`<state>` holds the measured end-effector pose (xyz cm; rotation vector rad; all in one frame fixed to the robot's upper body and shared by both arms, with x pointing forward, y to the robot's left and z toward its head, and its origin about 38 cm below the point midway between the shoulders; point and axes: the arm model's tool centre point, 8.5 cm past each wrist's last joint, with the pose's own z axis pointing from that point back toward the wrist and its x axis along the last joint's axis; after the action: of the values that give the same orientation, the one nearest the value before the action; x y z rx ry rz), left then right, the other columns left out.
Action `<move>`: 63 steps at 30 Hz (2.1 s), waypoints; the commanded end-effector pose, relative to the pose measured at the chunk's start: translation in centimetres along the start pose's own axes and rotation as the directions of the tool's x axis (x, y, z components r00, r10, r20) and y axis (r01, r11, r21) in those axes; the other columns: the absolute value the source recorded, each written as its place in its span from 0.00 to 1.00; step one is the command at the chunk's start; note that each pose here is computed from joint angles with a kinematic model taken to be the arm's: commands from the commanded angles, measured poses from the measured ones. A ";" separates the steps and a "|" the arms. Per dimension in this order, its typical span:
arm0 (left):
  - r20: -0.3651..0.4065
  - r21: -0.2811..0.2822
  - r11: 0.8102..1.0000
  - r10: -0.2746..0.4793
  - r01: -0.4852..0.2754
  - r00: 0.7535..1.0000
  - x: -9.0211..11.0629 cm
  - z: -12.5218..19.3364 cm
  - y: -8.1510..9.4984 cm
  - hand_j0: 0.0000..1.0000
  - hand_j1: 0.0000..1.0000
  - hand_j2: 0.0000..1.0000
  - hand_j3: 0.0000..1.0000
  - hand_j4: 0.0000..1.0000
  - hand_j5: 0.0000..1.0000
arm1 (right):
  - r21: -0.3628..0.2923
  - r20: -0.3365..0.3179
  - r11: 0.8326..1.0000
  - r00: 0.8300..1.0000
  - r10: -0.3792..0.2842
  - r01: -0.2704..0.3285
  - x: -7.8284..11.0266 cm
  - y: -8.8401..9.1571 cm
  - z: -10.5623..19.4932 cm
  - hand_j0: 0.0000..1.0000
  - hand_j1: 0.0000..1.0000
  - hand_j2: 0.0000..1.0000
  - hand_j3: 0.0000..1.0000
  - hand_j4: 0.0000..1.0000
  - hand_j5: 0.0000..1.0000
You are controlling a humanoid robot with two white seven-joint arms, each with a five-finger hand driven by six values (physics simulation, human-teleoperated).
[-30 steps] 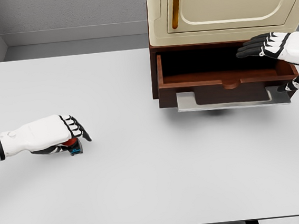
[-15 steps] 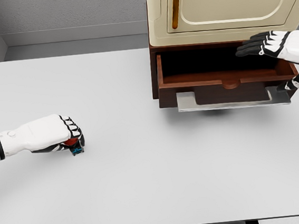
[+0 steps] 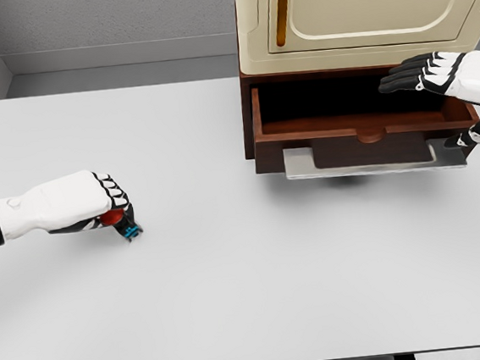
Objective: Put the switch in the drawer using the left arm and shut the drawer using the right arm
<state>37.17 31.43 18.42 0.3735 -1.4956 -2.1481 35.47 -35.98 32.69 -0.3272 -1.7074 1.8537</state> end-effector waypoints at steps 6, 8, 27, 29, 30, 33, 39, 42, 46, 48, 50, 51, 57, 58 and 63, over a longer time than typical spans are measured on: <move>-0.002 0.014 1.000 0.003 -0.003 1.000 -0.1 0.1 0.5 0.51 0.51 0.51 0.51 0.51 0.51 | -0.003 -0.001 1.000 1.000 -0.005 0.005 0.0 0.0 0.0 1.00 1.00 1.00 1.00 1.00 1.00; -0.002 0.021 1.000 0.000 0.000 1.000 -0.2 0.0 0.8 0.51 0.51 0.51 0.51 0.51 0.51 | -0.003 -0.001 1.000 1.000 -0.005 0.005 0.0 0.0 0.0 1.00 1.00 1.00 1.00 1.00 1.00; 0.030 0.120 0.993 -0.020 0.017 0.999 -0.2 -1.7 4.2 0.51 0.51 0.51 0.51 0.51 0.51 | 0.003 -0.003 1.000 1.000 -0.008 0.008 -0.1 0.2 0.1 1.00 1.00 1.00 1.00 1.00 1.00; 0.031 0.129 0.992 -0.020 0.016 0.999 -0.3 -1.9 4.5 0.51 0.51 0.51 0.51 0.51 0.51 | 0.002 -0.002 1.000 1.000 -0.009 0.009 -0.1 0.2 0.0 1.00 1.00 1.00 1.00 1.00 1.00; 0.032 0.135 0.991 -0.024 0.019 0.999 -0.3 -2.0 4.7 0.51 0.51 0.51 0.51 0.51 0.51 | 0.003 -0.002 1.000 1.000 -0.008 0.008 -0.1 0.2 0.0 1.00 1.00 1.00 1.00 1.00 1.00; 0.046 0.158 0.987 -0.032 0.025 0.998 -0.1 -2.7 5.4 0.51 0.51 0.51 0.51 0.51 0.51 | 0.002 -0.002 1.000 1.000 -0.009 0.009 -0.1 0.2 0.0 1.00 1.00 1.00 1.00 1.00 1.00; 0.053 0.178 0.983 -0.047 0.037 0.997 0.0 -3.2 6.4 0.51 0.51 0.51 0.51 0.51 0.51 | 0.003 0.000 1.000 1.000 -0.008 0.008 0.0 0.3 0.0 1.00 1.00 1.00 1.00 1.00 1.00; 0.059 0.190 0.981 -0.055 0.043 0.997 0.1 -3.5 6.9 0.51 0.51 0.51 0.51 0.51 0.51 | 0.003 0.000 1.000 1.000 -0.008 0.008 0.0 0.3 0.0 1.00 1.00 1.00 1.00 1.00 1.00; 0.064 0.201 0.978 -0.062 0.048 0.996 0.2 -3.7 7.3 0.51 0.51 0.51 0.51 0.51 0.51 | 0.003 0.000 1.000 1.000 -0.008 0.008 0.0 0.3 0.0 1.00 1.00 1.00 1.00 1.00 1.00; 0.061 0.207 0.977 -0.072 0.058 0.996 0.1 -3.7 7.8 0.51 0.51 0.51 0.51 0.51 0.51 | 0.004 0.000 1.000 1.000 -0.008 0.008 0.0 0.3 0.0 1.00 1.00 1.00 1.00 1.00 1.00; 0.069 0.220 0.974 -0.076 0.059 0.995 0.3 -4.1 8.2 0.51 0.51 0.51 0.51 0.51 0.51 | 0.004 0.000 1.000 1.000 -0.008 0.008 0.0 0.3 0.0 1.00 1.00 1.00 1.00 1.00 1.00; 0.070 0.221 0.973 -0.077 0.060 0.995 0.3 -4.1 8.3 0.51 0.51 0.51 0.51 0.51 0.51 | 0.004 0.000 1.000 1.000 -0.008 0.008 0.0 0.3 0.0 1.00 1.00 1.00 1.00 1.00 1.00; 0.074 0.243 0.968 -0.088 0.068 0.993 0.3 -4.7 9.2 0.51 0.51 0.51 0.51 0.51 0.51 | 0.005 -0.001 1.000 1.000 -0.007 0.007 0.0 0.2 0.0 1.00 1.00 1.00 1.00 1.00 1.00; 0.075 0.245 0.967 -0.090 0.070 0.993 0.3 -4.7 9.3 0.51 0.51 0.51 0.51 0.51 0.51 | 0.005 -0.001 1.000 1.000 -0.007 0.007 0.0 0.2 0.0 1.00 1.00 1.00 1.00 1.00 1.00; 0.086 0.266 0.961 -0.100 0.074 0.991 0.5 -5.4 10.2 0.51 0.51 0.51 0.51 0.51 0.51 | 0.004 0.000 1.000 1.000 -0.008 0.008 0.0 0.3 0.0 1.00 1.00 1.00 1.00 1.00 1.00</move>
<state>41.81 24.32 26.18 0.4522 -1.8521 -2.0756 35.42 -35.93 32.34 -0.3198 -1.6988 1.8591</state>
